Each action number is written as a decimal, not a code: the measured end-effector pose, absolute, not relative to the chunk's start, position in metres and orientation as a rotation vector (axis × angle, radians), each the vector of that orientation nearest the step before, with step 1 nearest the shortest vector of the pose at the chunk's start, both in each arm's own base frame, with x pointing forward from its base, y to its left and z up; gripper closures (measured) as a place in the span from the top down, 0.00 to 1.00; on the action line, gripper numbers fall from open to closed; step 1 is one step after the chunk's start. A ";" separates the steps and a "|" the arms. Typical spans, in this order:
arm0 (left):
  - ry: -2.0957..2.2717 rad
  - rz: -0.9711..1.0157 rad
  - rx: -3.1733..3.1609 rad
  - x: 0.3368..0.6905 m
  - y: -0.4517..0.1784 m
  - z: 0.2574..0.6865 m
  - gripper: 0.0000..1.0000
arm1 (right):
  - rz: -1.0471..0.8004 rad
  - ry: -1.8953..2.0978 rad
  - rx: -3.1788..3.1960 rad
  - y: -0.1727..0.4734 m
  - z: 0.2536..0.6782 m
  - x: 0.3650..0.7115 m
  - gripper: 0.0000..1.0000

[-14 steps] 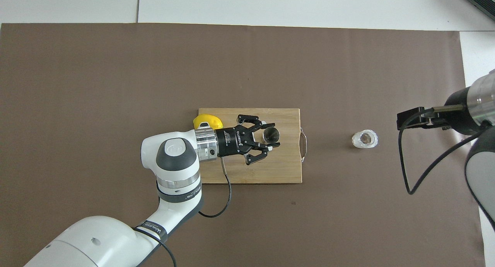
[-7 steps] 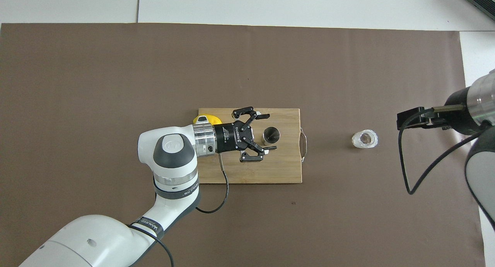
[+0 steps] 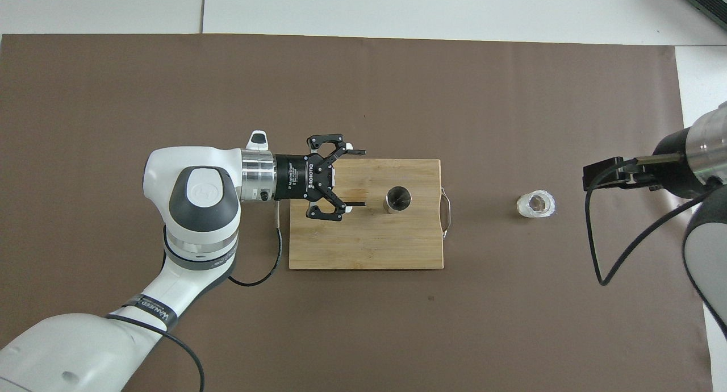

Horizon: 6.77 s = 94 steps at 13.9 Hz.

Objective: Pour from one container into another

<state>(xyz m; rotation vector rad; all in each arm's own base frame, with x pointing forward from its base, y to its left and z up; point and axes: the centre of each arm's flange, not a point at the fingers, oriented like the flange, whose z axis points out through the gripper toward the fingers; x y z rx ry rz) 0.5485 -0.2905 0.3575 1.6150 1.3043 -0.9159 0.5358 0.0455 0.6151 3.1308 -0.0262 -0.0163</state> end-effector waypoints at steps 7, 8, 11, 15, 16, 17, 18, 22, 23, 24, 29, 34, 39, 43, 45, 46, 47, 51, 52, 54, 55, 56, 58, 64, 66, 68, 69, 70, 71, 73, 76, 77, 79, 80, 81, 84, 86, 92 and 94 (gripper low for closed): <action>1.054 -0.688 2.225 0.574 -0.243 0.406 1.00 | -0.016 -0.026 3.131 0.045 0.615 0.536 1.00; 1.023 -0.640 2.303 0.576 -0.242 0.412 1.00 | -0.016 -0.026 3.131 0.045 0.615 0.536 1.00; 0.967 -0.529 2.447 0.583 -0.237 0.425 1.00 | -0.018 -0.026 3.131 0.045 0.615 0.536 1.00; 0.838 -0.362 2.637 0.589 -0.225 0.438 1.00 | -0.024 0.017 3.131 0.045 0.613 0.536 1.00; 0.740 -0.307 2.688 0.591 -0.218 0.444 1.00 | -0.024 0.046 3.131 0.045 0.612 0.536 1.00; 0.633 -0.258 2.728 0.592 -0.210 0.449 1.00 | -0.018 0.082 3.130 0.045 0.611 0.536 1.00; 0.540 -0.213 2.761 0.594 -0.200 0.454 1.00 | -0.003 0.131 3.129 0.045 0.609 0.537 1.00; 0.182 -0.055 2.909 0.600 -0.165 0.471 1.00 | 0.031 0.324 3.114 0.040 0.600 0.538 1.00; 0.088 -0.022 2.942 0.600 -0.157 0.475 1.00 | 0.028 0.336 3.112 0.036 0.599 0.537 1.00; 0.018 0.007 2.971 0.602 -0.148 0.479 1.00 | 0.027 0.333 3.112 0.032 0.599 0.536 1.00; -0.091 0.038 3.072 0.596 -0.117 0.552 1.00 | 0.046 0.680 3.088 0.025 0.578 0.537 1.00; -0.129 0.071 3.139 0.569 -0.102 0.608 1.00 | 0.140 1.252 2.991 -0.003 0.527 0.541 1.00; -0.195 0.028 3.153 0.558 -0.054 0.607 1.00 | 0.309 1.860 2.803 -0.049 0.448 0.547 1.00; -0.172 -0.010 3.157 0.550 -0.036 0.592 1.00 | 0.370 2.235 2.566 -0.072 0.392 0.556 1.00; -0.182 -0.013 3.156 0.549 -0.040 0.591 1.00 | 0.403 2.340 2.512 -0.071 0.374 0.554 1.00; -0.184 -0.015 3.156 0.549 -0.040 0.591 1.00 | 0.436 2.400 2.483 -0.073 0.361 0.552 1.00; -0.185 -0.011 3.156 0.549 -0.041 0.591 1.00 | 0.456 2.443 2.458 -0.077 0.350 0.551 1.00; -0.184 0.001 3.156 0.549 -0.041 0.593 1.00 | 0.599 2.635 2.316 -0.084 0.300 0.555 1.00; -0.184 0.002 3.156 0.549 -0.041 0.593 1.00 | 0.609 2.657 2.305 -0.087 0.289 0.556 1.00; -0.185 0.003 3.156 0.549 -0.041 0.594 1.00 | 0.614 2.687 2.287 -0.089 0.278 0.558 1.00; -0.184 0.002 3.156 0.549 -0.041 0.593 1.00 | 0.625 2.701 2.272 -0.087 0.276 0.558 1.00; -0.181 0.001 3.156 0.549 -0.040 0.593 1.00 | 0.648 2.712 2.261 -0.084 0.274 0.559 1.00; -0.173 0.000 3.157 0.549 -0.037 0.593 1.00 | 0.677 2.730 2.255 -0.078 0.269 0.559 1.00; -0.173 -0.001 3.157 0.549 -0.037 0.593 1.00 | 0.687 2.744 2.287 -0.073 0.255 0.551 1.00; -0.172 -0.001 3.157 0.549 -0.037 0.593 1.00 | 0.687 2.745 2.291 -0.072 0.254 0.550 0.94; -0.172 -0.009 3.157 0.548 -0.037 0.592 1.00 | 0.692 2.743 2.291 -0.071 0.254 0.550 0.77; -0.176 -0.020 3.157 0.547 -0.038 0.592 1.00 | 0.703 2.737 2.292 -0.071 0.256 0.552 0.63; -0.183 -0.037 3.157 0.546 -0.040 0.591 1.00 | 0.707 2.734 2.292 -0.071 0.257 0.552 0.51; -0.194 -0.045 3.155 0.545 -0.044 0.593 1.00 | 0.707 2.734 2.292 -0.071 0.257 0.552 0.51; -0.215 -0.063 3.154 0.546 -0.051 0.596 1.00 | 0.709 2.732 2.295 -0.071 0.257 0.552 0.51; -0.204 -0.067 3.154 0.548 -0.049 0.595 1.00 | 0.709 2.706 2.326 -0.061 0.265 0.558 0.51; -0.189 -0.069 3.155 0.548 -0.044 0.594 1.00 | 0.703 2.688 2.337 -0.050 0.276 0.562 0.51; -0.160 -0.070 3.156 0.549 -0.034 0.594 1.00 | 0.678 2.635 2.377 -0.016 0.309 0.570 0.51; -0.153 -0.070 3.156 0.549 -0.032 0.594 1.00 | 0.665 2.605 2.405 0.003 0.326 0.570 0.51; -0.148 -0.068 3.157 0.549 -0.032 0.594 1.00 | 0.653 2.575 2.435 0.019 0.340 0.570 0.51; -0.130 -0.045 3.132 0.549 -0.036 0.599 1.00 | 0.601 2.477 2.506 0.059 0.369 0.569 0.51; -0.131 -0.040 3.120 0.549 -0.038 0.601 1.00 | 0.525 2.425 2.527 0.086 0.382 0.568 0.51; -0.146 -0.051 3.119 0.548 -0.042 0.600 1.00 | 0.363 2.345 2.452 0.160 0.402 0.566 0.51; -0.140 -0.052 3.119 0.548 -0.040 0.600 1.00 | 0.310 2.341 2.411 0.184 0.404 0.561 0.51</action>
